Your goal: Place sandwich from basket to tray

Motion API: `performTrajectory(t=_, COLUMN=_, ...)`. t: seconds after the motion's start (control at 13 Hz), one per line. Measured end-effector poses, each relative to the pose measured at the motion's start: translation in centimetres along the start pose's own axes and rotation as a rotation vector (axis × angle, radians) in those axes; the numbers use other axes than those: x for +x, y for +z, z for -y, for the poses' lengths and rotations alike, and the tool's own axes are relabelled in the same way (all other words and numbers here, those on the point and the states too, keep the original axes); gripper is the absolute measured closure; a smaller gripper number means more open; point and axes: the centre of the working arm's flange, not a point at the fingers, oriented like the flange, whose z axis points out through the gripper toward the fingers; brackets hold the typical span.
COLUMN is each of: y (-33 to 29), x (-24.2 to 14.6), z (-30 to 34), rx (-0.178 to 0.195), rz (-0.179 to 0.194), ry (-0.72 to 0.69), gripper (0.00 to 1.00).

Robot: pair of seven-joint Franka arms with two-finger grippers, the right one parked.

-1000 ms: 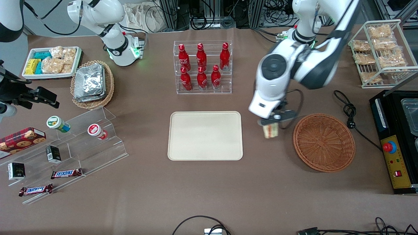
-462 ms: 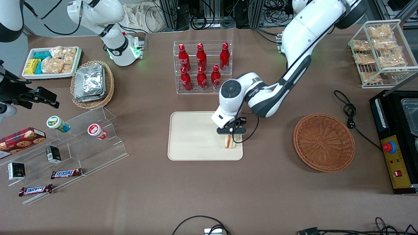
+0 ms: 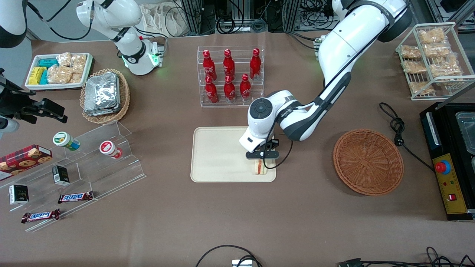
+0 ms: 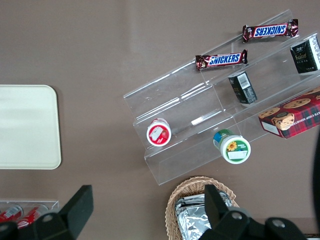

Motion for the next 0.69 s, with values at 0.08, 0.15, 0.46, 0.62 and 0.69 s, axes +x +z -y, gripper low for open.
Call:
performTrajectory(t=0.08, y=-0.3, x=0.1, z=0.0, rx=-0.001, rz=-0.003, ry=-0.009, gripper=0.46)
performTrajectory(t=0.15, y=-0.9, x=0.4, z=-0.1, rx=-0.001, rz=-0.01, ry=-0.028, gripper=0.35)
performTrajectory(t=0.46, y=-8.0, x=1.8, z=1.4, rx=0.035, rz=-0.052, ry=-0.101, gripper=0.0)
performTrajectory(t=0.62, y=-12.7, x=3.1, z=4.5, rx=0.05, rz=-0.037, ry=-0.119, gripper=0.0)
performTrajectory(t=0.69, y=-14.8, x=3.9, z=6.9, rx=0.056, rz=-0.018, ry=-0.119, gripper=0.0)
